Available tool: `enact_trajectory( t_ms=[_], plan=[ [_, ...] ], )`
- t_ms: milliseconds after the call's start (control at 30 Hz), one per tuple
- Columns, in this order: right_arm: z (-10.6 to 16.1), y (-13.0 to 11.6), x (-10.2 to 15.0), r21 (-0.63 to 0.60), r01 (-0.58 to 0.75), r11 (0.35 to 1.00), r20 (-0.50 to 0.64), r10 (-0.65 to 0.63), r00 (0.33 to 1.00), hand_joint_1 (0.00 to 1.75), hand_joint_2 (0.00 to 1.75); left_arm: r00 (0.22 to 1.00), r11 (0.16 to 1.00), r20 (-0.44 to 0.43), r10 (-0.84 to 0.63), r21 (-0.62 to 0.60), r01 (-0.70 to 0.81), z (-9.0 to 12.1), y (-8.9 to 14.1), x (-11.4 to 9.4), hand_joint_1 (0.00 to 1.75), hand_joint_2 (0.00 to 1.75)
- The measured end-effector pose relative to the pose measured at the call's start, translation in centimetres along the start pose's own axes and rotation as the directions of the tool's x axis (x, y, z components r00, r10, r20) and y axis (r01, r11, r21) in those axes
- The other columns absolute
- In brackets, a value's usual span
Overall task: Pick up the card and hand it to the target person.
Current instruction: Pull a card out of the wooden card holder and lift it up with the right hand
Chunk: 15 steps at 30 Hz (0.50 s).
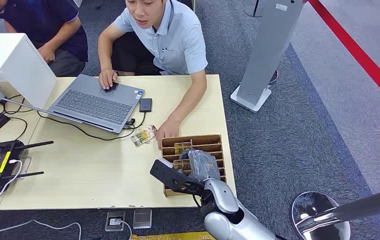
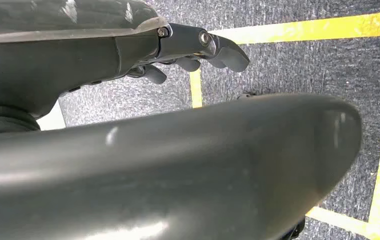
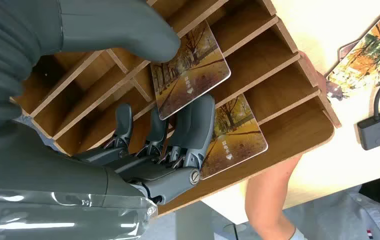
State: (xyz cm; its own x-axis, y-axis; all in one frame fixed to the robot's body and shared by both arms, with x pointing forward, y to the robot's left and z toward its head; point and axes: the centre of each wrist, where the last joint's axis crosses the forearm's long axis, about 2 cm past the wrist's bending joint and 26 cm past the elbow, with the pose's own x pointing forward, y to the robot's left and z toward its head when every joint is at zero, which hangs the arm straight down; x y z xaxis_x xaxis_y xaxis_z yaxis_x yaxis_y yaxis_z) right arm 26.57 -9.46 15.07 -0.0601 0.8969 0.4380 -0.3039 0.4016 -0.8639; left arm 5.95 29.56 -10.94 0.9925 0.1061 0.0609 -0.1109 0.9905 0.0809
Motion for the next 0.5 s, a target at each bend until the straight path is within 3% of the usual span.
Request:
enact_trajectory(
  t_ms=[500],
  plan=[
    [0.00, 0.01, 0.00, 0.004, 0.000, 1.000, -0.001, 0.000, 1.000, 0.85, 1.75, 1.000, 1.000, -0.001, 0.000, 0.000, 0.000, 0.00, 0.00, 0.00, 0.00, 0.00]
  ],
)
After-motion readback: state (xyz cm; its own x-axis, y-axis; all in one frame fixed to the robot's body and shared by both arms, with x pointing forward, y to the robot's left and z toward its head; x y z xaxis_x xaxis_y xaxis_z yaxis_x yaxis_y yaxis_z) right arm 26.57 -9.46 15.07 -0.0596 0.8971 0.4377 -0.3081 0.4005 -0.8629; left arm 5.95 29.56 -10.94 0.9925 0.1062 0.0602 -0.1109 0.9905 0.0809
